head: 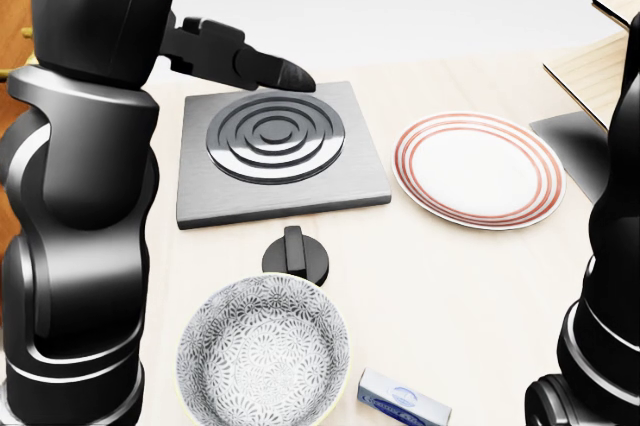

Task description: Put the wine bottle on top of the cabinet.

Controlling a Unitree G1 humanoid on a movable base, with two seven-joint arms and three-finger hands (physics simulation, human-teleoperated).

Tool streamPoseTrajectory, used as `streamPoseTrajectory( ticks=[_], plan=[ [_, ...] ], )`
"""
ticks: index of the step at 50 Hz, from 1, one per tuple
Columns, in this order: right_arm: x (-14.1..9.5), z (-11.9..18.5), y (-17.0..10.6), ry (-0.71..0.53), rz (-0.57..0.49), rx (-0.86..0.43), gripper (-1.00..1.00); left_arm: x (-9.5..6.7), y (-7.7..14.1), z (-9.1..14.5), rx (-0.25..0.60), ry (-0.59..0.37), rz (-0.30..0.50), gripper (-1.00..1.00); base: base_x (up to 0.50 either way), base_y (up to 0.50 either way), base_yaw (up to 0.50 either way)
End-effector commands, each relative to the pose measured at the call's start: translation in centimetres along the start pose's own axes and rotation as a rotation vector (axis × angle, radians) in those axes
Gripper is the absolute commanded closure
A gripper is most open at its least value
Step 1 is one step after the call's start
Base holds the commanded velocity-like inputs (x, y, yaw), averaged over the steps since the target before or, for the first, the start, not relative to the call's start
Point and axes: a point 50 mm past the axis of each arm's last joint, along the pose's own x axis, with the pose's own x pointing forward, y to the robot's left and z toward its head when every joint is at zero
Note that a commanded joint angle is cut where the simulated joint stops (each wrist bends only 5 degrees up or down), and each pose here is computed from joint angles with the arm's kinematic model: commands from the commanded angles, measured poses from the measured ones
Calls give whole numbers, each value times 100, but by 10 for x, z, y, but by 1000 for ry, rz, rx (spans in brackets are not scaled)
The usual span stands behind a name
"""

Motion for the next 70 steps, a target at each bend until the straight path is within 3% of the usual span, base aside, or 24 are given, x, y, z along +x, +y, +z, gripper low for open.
streamPoseTrajectory(
  ticks=[1,12,31,48,55,70],
  plan=[
    [-2,4,-1,-16,10,-14,100,4,-19,-6,-32,43,-28,-100,0,0,0],
    [-5,4,-2,-15,5,-17,100,2,-30,11,-27,12,-65,-100,0,0,0],
    [-11,3,2,0,58,-80,100,6,-42,8,-69,44,-82,-100,0,0,0],
    [-11,3,2,-4,52,-78,100,15,-47,6,-106,49,-66,-100,0,0,0],
    [-13,4,0,-5,39,-68,100,19,-47,23,-102,-2,-72,-100,0,0,0],
    [-20,5,0,3,50,-91,100,31,-66,23,-147,35,-79,-100,0,0,0]
  ],
)
